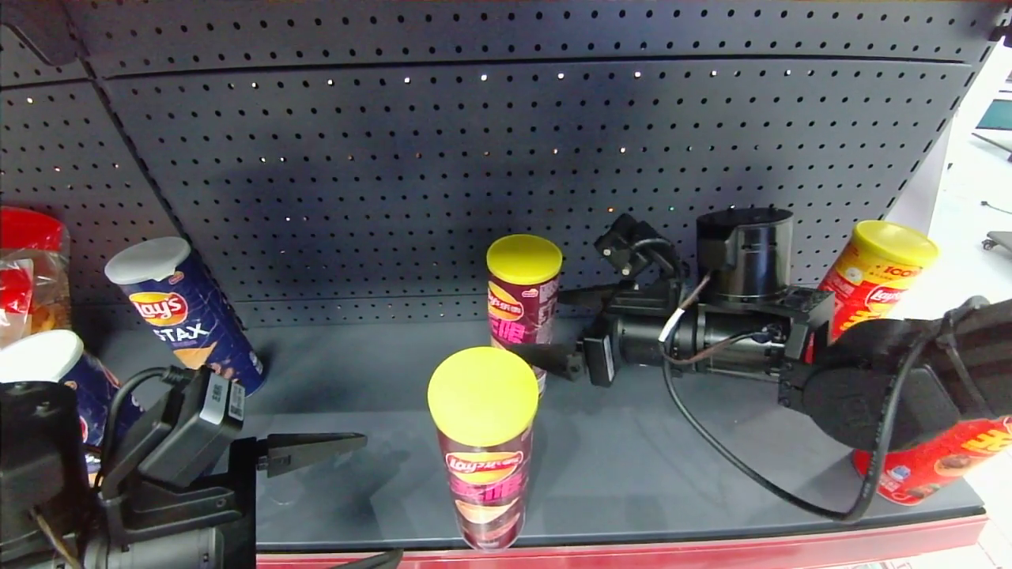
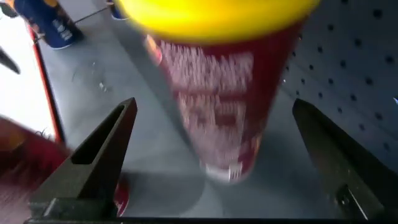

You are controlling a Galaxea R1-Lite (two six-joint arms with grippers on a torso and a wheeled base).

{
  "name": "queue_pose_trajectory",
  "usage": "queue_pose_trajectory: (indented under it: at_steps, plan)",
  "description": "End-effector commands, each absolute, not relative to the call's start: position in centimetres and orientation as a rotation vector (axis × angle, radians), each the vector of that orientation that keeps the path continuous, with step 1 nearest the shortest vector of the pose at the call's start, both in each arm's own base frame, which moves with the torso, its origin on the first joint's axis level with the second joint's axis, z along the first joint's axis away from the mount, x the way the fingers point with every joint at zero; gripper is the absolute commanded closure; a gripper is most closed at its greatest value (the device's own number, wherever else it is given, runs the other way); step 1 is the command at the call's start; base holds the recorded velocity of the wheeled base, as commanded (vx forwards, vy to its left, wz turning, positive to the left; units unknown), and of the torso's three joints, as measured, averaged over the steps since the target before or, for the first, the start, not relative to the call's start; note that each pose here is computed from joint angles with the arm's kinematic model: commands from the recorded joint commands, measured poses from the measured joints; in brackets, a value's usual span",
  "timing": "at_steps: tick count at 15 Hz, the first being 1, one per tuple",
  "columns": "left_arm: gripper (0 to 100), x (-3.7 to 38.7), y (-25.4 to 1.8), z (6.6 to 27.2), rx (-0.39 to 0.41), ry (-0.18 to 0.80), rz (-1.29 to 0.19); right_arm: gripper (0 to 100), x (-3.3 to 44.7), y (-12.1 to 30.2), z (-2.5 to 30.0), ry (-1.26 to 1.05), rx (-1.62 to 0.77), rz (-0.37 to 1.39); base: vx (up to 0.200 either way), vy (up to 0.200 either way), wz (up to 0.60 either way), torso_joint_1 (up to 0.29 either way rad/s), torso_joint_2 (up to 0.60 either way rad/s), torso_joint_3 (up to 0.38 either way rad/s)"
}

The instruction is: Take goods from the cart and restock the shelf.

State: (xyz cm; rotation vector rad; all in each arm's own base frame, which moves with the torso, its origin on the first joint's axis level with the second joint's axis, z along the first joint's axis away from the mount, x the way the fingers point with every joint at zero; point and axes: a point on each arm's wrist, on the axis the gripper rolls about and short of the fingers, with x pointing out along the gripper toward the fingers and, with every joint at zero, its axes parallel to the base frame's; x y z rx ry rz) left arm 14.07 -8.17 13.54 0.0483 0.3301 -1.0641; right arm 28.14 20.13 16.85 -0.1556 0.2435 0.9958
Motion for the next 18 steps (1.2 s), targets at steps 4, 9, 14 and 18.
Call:
queue_pose_trajectory:
  at_steps: [4,9,14,18]
  plan:
    - [0,14.6,-8.1,12.7,0.038,0.383,-1.044,0,22.8,15.7,18.1,0.242,-0.157,0.922,0.000,0.000,0.00,0.000,0.00,0.000]
    - [0,15.8,-8.1,11.8,0.027,0.441,-1.017,0,16.6,10.7,18.7,0.188,-0.154,0.858,0.000,0.000,0.00,0.000,0.00,0.000]
    - [0,15.9,-8.1,11.4,0.025,0.461,-1.013,0,11.2,7.4,18.7,0.079,-0.144,0.847,0.000,0.000,0.00,0.000,0.00,0.000]
    - [0,16.2,-7.9,11.2,0.020,0.475,-0.996,0,7.0,4.8,19.0,-0.073,-0.131,0.794,0.000,0.000,0.00,0.000,0.00,0.000]
